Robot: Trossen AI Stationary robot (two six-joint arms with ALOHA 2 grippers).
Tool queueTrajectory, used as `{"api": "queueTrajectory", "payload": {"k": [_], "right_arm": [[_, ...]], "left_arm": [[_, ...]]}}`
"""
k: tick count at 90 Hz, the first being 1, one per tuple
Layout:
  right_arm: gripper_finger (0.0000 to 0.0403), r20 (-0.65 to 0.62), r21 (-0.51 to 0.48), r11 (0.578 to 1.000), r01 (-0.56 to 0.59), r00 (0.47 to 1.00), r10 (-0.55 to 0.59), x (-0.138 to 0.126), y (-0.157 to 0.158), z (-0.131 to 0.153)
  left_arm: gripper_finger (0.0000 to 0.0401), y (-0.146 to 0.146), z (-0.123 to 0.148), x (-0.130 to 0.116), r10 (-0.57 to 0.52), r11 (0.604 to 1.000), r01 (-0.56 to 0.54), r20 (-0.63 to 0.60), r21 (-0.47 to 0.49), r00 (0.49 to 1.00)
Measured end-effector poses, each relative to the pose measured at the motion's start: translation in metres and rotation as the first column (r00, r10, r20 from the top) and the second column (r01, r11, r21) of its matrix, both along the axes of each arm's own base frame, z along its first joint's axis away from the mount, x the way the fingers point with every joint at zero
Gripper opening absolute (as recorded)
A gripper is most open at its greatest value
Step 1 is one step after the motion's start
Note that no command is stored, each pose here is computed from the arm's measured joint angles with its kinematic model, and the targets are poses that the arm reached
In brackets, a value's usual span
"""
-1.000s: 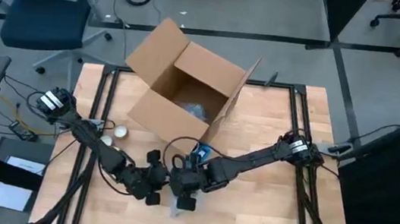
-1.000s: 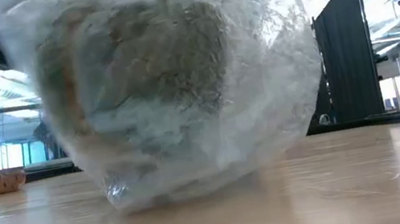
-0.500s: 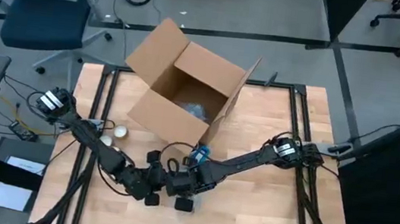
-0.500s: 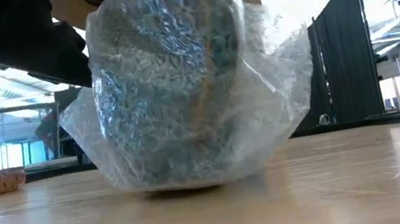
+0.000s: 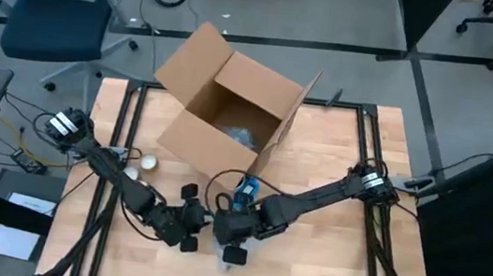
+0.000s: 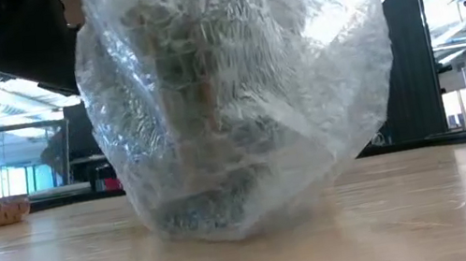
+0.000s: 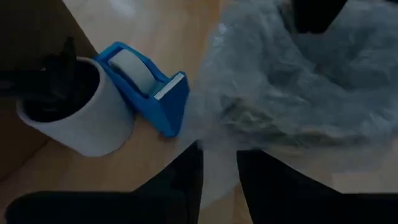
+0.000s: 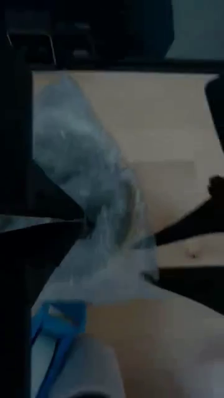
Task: Wrap mug
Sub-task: Wrap the brown mug with the bubble wrap on the table
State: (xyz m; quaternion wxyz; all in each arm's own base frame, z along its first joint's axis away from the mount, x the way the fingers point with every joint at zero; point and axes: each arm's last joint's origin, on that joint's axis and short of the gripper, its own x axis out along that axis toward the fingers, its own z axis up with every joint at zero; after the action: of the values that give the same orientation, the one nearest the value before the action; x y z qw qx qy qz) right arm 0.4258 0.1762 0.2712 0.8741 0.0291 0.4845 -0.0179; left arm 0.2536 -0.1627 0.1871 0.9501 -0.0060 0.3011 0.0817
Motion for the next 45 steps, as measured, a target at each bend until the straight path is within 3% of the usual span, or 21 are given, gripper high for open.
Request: {"api": "queueTrajectory", "payload": {"k": [21, 45], "right_arm": [[0.0000, -0.049, -0.070, 0.997, 0.036, 0.998, -0.039, 0.006, -0.004, -0.041], [0.0000, -0.064, -0.009, 1.000, 0.008, 0.998, -0.009, 0.012, 0.000, -0.068]], "left_arm": [[0.0082, 0.001, 0.002, 0.002, 0.037, 0.999, -0.038, 0.034, 0.015, 0.999], [0.0082, 0.006, 0.003, 0.006, 0.058, 0.998, -0.058, 0.051, 0.000, 0.997]]}}
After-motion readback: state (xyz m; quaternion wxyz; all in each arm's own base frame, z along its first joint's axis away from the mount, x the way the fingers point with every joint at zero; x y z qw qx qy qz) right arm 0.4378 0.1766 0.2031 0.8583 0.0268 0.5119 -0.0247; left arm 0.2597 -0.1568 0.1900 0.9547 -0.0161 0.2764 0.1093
